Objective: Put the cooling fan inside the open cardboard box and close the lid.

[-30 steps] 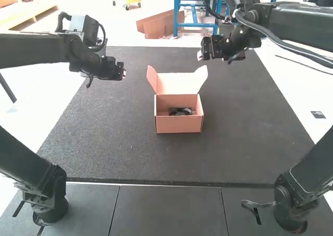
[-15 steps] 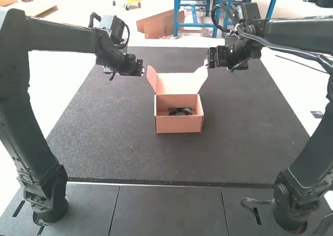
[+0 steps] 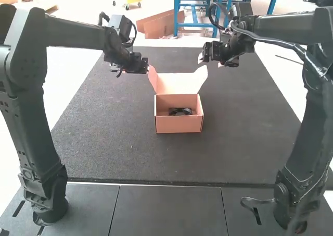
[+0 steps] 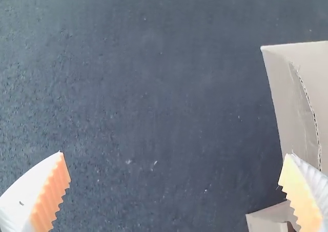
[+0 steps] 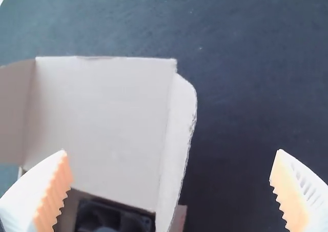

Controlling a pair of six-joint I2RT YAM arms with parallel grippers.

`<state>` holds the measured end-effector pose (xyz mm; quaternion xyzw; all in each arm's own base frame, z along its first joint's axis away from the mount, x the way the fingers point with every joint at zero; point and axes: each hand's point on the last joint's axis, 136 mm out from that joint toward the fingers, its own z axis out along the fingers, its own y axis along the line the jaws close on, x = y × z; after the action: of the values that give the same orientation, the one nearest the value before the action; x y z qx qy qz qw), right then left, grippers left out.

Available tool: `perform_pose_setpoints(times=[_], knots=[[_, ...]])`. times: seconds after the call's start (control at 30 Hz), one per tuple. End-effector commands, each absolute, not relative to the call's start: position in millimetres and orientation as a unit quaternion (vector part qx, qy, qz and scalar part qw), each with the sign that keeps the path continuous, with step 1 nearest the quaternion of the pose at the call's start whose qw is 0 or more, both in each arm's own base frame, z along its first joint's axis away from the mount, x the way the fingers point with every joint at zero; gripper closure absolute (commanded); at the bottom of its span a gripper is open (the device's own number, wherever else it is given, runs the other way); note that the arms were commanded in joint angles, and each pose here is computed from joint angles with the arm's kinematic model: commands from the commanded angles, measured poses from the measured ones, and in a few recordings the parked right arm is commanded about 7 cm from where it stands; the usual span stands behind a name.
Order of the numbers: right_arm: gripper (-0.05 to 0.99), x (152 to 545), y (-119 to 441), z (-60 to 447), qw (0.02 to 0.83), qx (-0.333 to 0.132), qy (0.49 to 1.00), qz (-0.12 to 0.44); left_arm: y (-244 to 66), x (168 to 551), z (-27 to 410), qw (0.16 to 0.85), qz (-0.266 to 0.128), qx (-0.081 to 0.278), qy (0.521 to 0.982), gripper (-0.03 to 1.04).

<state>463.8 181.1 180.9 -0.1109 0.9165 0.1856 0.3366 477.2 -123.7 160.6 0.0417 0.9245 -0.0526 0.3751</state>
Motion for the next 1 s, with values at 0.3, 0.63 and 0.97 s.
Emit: perform_pose_setpoints(times=[0.3,0.63,0.97], knots=[[0.11,478,192,180,0.319,-0.104,0.916,0.221,-140,489,176,0.394,-0.072,0.05,0.915,0.04],[0.14,487,197,172,0.314,-0.1,0.917,0.223,-159,489,178,0.399,-0.088,0.066,0.911,0.04],[0.4,501,202,162,0.309,-0.095,0.919,0.225,-160,490,177,0.398,-0.087,0.067,0.911,0.04]])
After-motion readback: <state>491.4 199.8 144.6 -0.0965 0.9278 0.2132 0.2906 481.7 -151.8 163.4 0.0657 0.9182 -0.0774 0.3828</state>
